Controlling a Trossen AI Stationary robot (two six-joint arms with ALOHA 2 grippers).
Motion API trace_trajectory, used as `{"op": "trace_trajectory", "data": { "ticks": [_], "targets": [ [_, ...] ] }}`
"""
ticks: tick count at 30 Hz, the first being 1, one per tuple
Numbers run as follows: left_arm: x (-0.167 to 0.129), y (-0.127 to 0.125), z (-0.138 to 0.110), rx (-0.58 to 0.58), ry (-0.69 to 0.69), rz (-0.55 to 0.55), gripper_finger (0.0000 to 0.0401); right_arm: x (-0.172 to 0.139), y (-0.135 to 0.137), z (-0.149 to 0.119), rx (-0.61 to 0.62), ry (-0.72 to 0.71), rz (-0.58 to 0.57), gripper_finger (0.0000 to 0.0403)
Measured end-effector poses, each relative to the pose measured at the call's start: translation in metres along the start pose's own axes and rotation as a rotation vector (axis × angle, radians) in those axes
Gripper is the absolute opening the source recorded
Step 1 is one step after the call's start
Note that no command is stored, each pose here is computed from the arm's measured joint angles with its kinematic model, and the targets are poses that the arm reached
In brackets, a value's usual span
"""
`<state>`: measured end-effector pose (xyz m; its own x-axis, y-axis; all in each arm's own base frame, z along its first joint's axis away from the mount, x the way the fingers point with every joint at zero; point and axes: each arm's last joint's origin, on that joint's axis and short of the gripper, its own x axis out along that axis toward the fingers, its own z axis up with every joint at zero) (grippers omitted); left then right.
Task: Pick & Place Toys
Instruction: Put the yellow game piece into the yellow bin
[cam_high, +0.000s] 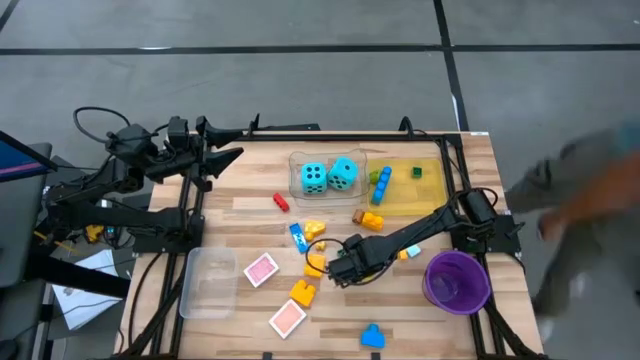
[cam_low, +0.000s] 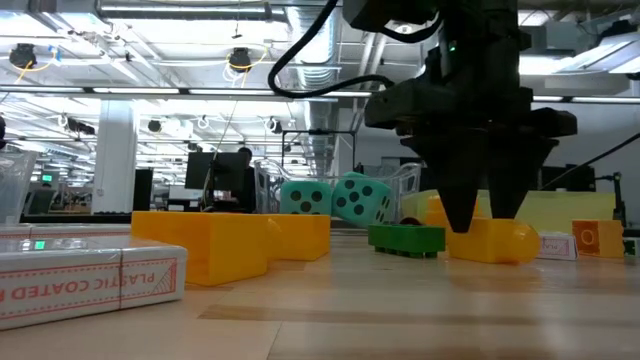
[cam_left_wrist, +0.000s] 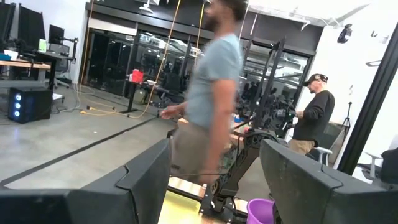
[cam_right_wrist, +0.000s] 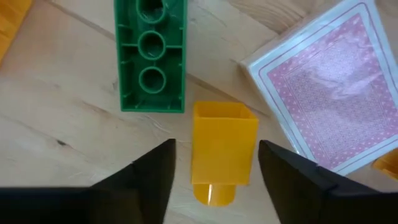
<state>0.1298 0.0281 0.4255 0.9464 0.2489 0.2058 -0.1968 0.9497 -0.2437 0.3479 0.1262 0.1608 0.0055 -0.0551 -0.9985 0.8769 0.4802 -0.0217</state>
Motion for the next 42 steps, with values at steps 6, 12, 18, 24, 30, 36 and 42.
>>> {"op": "trace_trajectory", "data": {
  "ticks": [6, 12, 18, 24, 30, 36, 42],
  "targets": [
    [0.000, 0.000, 0.000, 0.000, 0.000, 0.000, 0.0241, 0.000, 0.000, 0.000, 0.000, -0.001, 0.002, 0.0135],
    [0.000, 0.000, 0.000, 0.000, 0.004, -0.017, 0.0241, -0.001, 0.000, -0.002, -0.006, -0.008, 0.001, 0.0132],
    [0.000, -0.001, 0.000, 0.000, 0.010, -0.043, 0.0241, -0.001, 0.001, -0.002, 0.001, -0.008, 0.003, 0.0146],
    [0.000, -0.001, 0.000, -0.001, 0.010, -0.043, 0.0241, -0.012, 0.002, -0.002, -0.001, -0.017, 0.006, 0.0119],
    [0.000, -0.001, 0.000, -0.001, 0.010, -0.043, 0.0241, -0.048, -0.005, -0.002, 0.001, -0.058, -0.020, 0.0128],
    [0.001, -0.001, 0.000, 0.000, 0.008, -0.044, 0.0241, -0.105, -0.033, 0.009, 0.080, -0.163, -0.013, 0.0124],
    [0.002, -0.001, -0.001, 0.000, 0.008, -0.044, 0.0241, -0.154, -0.086, 0.031, 0.167, -0.266, -0.021, 0.0124]
  ]
}}
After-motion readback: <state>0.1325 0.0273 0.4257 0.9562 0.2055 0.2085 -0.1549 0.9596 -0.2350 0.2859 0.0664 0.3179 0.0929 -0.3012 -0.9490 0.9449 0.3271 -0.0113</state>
